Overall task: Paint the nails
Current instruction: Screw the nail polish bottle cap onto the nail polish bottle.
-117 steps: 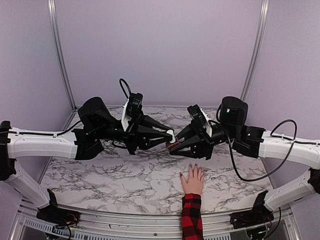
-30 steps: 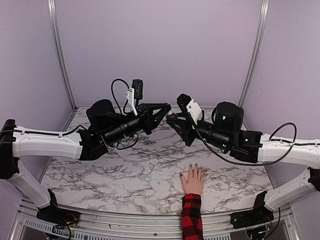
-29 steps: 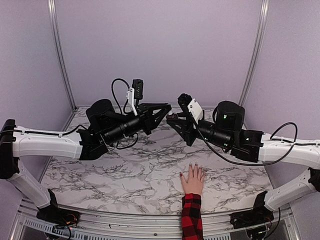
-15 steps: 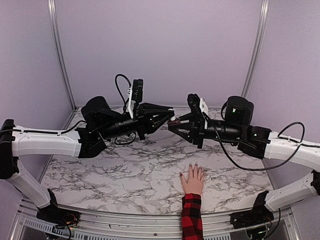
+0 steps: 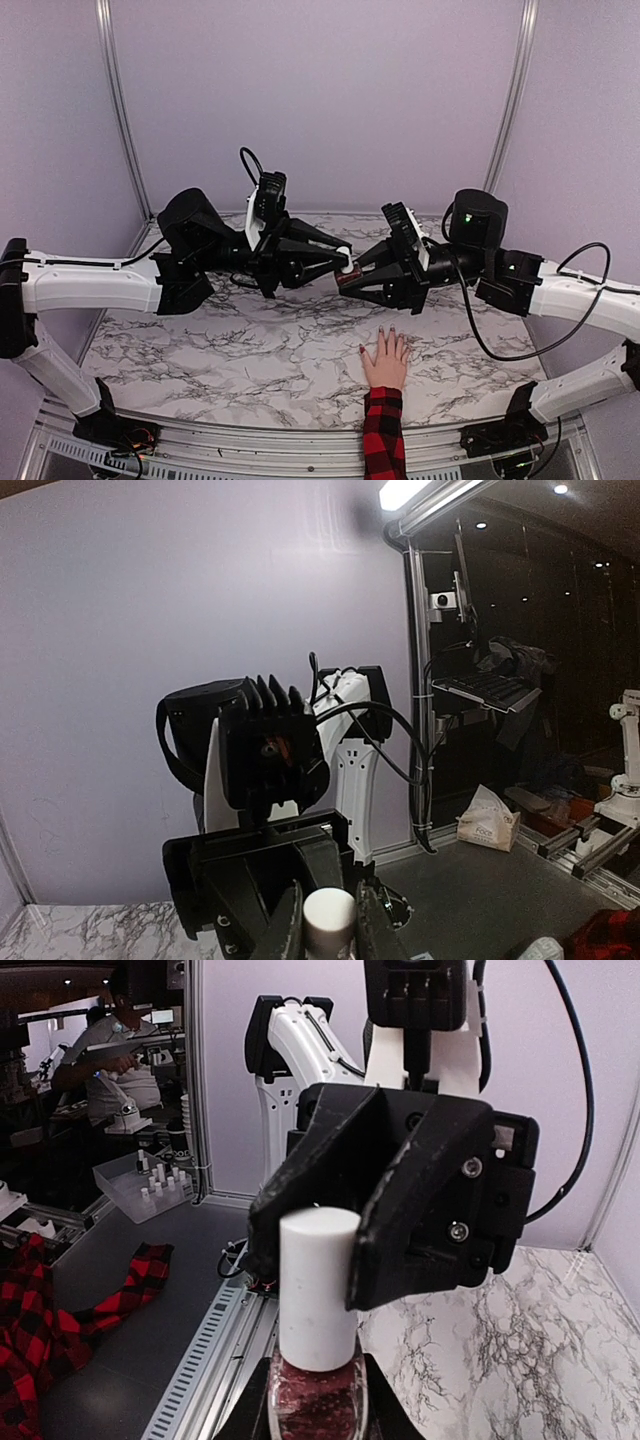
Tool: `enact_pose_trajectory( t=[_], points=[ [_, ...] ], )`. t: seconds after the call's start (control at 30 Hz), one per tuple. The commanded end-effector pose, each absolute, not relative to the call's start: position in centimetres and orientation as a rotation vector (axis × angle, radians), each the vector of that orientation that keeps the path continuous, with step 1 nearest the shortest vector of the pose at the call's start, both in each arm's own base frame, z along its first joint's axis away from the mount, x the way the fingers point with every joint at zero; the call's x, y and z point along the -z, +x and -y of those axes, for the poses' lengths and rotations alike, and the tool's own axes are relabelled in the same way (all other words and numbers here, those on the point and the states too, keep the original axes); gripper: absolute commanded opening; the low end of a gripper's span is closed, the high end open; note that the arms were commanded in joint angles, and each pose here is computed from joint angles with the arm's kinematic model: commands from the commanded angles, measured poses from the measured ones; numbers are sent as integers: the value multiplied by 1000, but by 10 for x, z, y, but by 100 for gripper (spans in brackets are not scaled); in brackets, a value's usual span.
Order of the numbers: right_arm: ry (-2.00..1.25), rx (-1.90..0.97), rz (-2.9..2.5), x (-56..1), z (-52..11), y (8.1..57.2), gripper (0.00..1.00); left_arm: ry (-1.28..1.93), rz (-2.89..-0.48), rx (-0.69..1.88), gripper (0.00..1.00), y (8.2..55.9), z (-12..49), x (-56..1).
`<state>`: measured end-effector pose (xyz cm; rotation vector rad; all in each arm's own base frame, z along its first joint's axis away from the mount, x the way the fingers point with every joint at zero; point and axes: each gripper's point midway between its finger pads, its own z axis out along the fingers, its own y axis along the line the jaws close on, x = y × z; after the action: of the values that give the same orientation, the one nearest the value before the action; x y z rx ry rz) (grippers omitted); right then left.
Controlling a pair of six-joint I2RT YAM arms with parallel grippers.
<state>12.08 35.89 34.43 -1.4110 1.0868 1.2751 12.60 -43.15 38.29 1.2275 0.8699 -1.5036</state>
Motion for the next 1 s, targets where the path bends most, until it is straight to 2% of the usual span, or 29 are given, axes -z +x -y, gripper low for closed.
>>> enact_pose_trajectory(
  t=[0.0, 0.13, 0.5, 0.73, 0.97],
  points=[
    [-1412, -1261, -769, -412, -354, 99, 0, 1323, -1107, 1590, 3, 128, 443, -327],
    [-1360, -1215, -823, -410, -357, 112, 0, 1265, -1128, 1546, 22, 138, 442, -333],
    [-1129, -988, -1101, -397, -364, 178, 0, 1006, -1185, 1347, 39, 171, 419, -361],
    [-860, -749, -1307, -384, -348, 239, 0, 688, -1300, 1176, 41, 218, 395, -371],
    [-745, -495, -1380, -371, -342, 260, 0, 568, -1363, 1180, 41, 237, 401, -371]
  ],
)
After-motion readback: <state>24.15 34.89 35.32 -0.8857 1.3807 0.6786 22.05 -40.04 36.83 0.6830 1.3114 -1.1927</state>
